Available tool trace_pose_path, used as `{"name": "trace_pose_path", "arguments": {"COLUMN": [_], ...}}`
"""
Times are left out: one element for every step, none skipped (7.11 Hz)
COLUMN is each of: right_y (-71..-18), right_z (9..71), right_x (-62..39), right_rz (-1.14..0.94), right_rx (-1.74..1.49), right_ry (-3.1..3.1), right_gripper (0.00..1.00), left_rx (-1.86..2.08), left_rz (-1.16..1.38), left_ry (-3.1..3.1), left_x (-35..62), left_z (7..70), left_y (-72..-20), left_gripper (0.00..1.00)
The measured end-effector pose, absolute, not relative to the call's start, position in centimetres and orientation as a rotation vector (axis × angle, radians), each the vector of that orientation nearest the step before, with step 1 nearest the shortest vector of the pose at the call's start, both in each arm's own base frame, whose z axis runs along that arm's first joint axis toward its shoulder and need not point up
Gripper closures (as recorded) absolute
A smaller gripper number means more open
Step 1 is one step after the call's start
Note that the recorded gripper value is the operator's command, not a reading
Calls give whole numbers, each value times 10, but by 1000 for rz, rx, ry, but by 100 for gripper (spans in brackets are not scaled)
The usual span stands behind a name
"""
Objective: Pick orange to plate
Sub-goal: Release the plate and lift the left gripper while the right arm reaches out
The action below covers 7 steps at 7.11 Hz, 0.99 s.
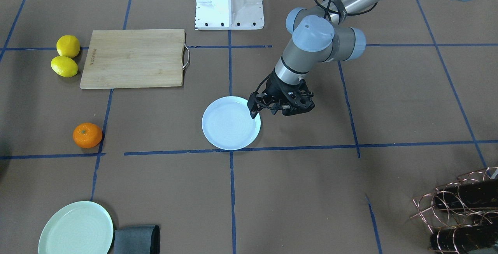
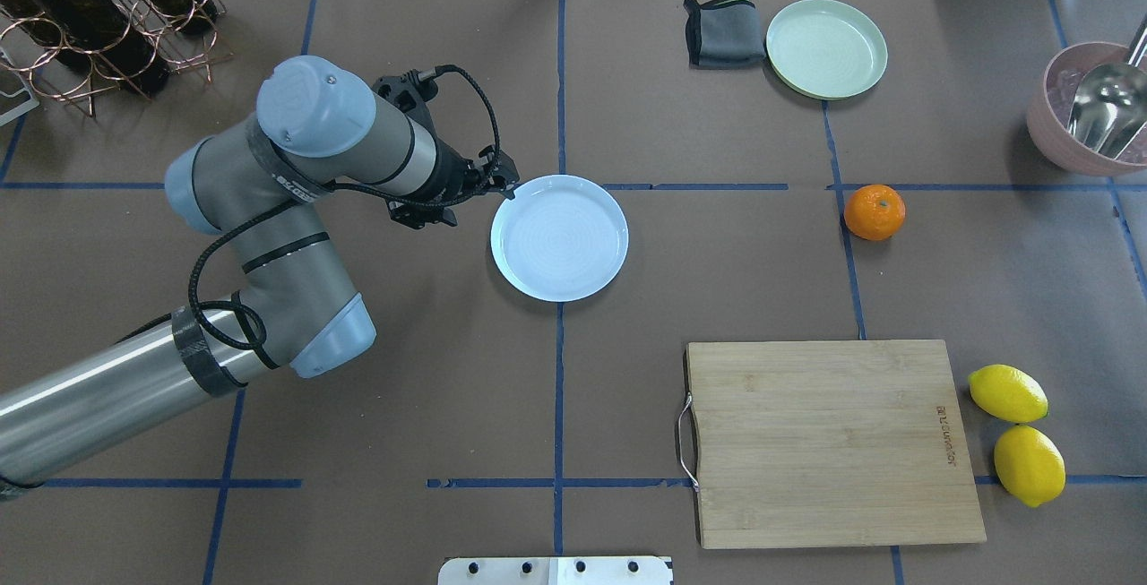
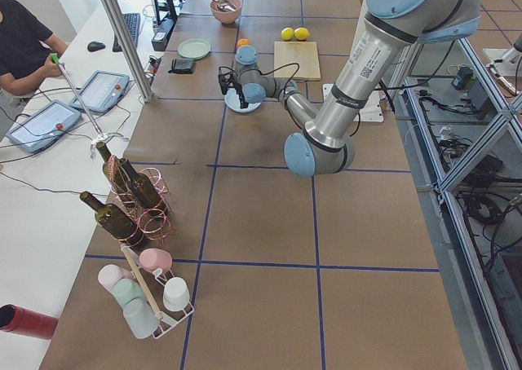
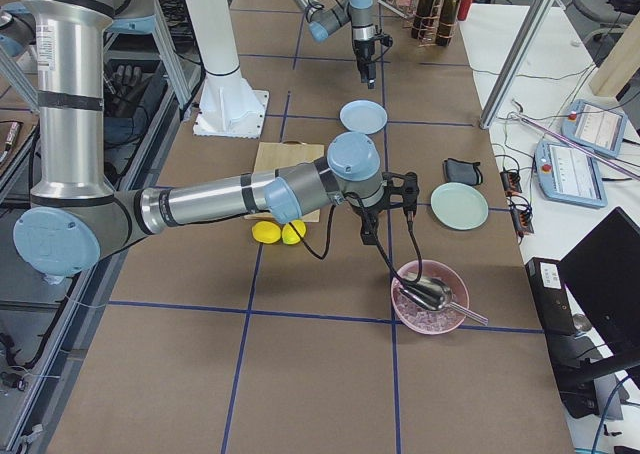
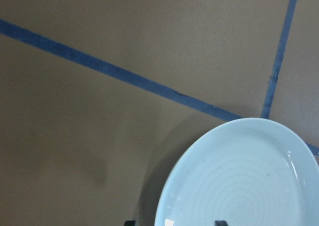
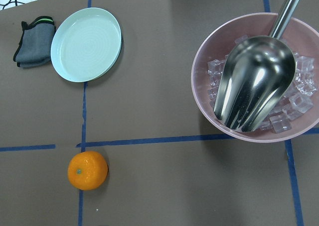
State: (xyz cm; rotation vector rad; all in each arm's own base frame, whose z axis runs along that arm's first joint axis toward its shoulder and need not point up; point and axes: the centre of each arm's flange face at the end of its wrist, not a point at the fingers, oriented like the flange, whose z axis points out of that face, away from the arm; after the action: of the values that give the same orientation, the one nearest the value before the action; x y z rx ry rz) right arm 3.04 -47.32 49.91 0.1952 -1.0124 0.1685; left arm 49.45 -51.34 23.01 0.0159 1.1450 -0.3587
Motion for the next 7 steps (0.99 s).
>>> {"name": "trace_pose_path", "arguments": {"right_y": [-475, -477, -478, -477, -478, -487, -504], "right_z": [496, 495, 493, 488, 478, 468, 465], "right_x": [7, -18, -54, -103, -151, -191, -221], "right_rz": [142, 123, 112, 122, 141, 152, 156], "right_rx": [191, 186, 189, 207, 225, 236, 238], "right_ry": [-974, -929, -886, -855, -846, -848, -844], "right_gripper": [0, 0, 0, 0, 0, 0, 0], "left_rx": [36, 76, 129, 169, 192, 203, 209], "left_rz": [-328, -289, -245, -222, -219, -222, -223], "left_ry": [1152, 1138, 1115, 1103, 1099, 1097, 1097], "left_x": [474, 453, 427, 403, 388, 380, 377], "left_z": [222, 214, 206, 203, 201, 201, 200], "left_y": [-522, -530, -535, -537, -538, -540, -541], "left_gripper": [0, 0, 0, 0, 0, 0, 0]}}
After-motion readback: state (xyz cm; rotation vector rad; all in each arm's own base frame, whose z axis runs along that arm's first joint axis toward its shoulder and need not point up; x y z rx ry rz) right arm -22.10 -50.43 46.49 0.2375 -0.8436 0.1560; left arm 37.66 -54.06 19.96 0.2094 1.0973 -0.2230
